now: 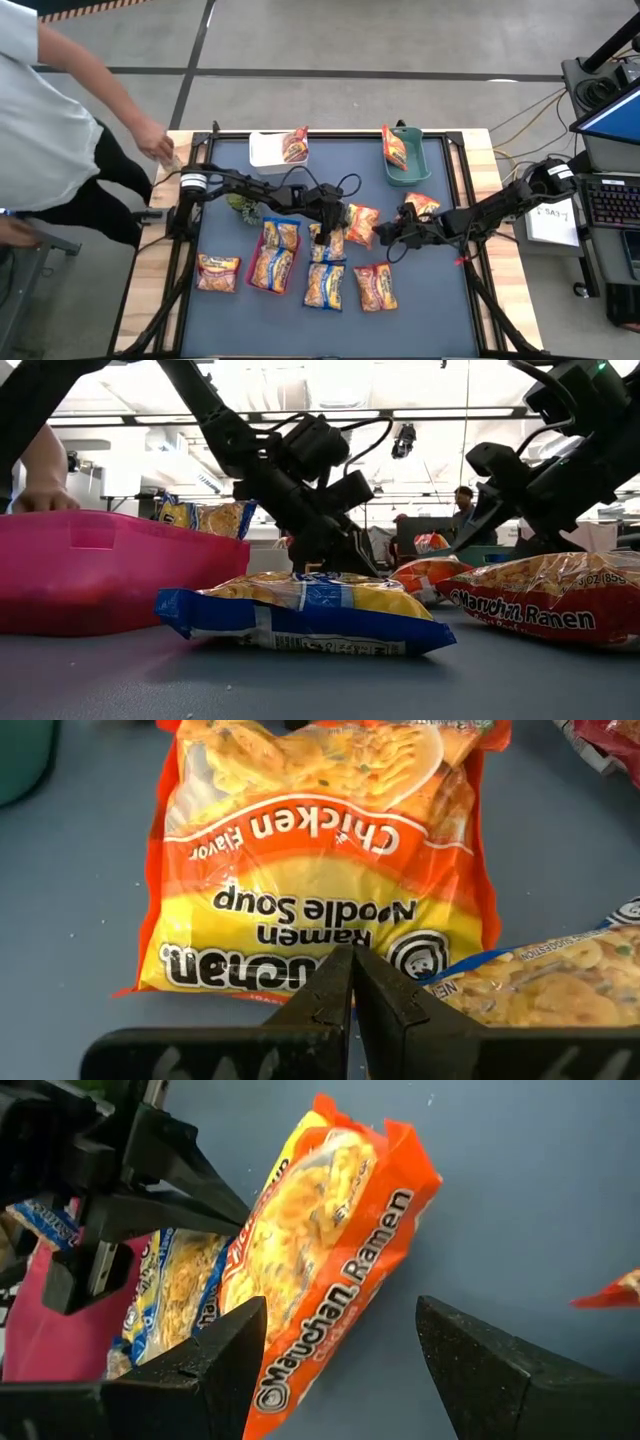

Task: Sort Maruchan noodles
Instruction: Put the left orange noodle pack into the green bin

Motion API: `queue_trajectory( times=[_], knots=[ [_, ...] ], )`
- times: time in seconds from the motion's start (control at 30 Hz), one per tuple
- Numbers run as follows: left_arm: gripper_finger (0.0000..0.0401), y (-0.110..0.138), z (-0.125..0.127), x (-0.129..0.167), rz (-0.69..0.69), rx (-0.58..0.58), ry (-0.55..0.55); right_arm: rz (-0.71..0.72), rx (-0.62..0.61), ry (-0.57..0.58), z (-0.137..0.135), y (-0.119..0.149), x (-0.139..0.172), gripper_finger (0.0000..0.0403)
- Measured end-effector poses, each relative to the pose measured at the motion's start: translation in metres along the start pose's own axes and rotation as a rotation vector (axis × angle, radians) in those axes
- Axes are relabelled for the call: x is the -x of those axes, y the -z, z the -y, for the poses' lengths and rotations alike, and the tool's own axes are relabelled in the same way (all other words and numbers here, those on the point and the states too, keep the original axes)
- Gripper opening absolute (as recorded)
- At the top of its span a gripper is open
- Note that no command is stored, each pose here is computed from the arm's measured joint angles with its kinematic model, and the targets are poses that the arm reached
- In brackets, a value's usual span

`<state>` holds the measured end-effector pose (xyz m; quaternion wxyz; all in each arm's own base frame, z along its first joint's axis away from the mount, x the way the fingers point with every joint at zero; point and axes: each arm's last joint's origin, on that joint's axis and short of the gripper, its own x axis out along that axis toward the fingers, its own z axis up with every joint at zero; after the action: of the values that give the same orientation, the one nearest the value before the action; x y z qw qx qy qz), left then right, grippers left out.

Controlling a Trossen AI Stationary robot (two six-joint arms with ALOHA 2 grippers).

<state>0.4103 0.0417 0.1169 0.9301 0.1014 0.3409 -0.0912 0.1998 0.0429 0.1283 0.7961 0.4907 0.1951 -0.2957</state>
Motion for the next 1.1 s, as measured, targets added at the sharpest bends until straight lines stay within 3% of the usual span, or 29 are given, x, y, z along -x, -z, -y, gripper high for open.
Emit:
queue_trajectory(
  times=[0.67,1.1],
  knots=[
    [0.0000,0.007,0.000,-0.007,-0.023,0.018,-0.017,0.086,0.032,-0.019,-0.003,-0.003,-0.001,0.0247],
    [0.0000,0.007,0.000,-0.007,-0.022,0.021,-0.021,0.118,0.078,-0.095,-0.004,0.010,-0.033,0.0246]
  ],
)
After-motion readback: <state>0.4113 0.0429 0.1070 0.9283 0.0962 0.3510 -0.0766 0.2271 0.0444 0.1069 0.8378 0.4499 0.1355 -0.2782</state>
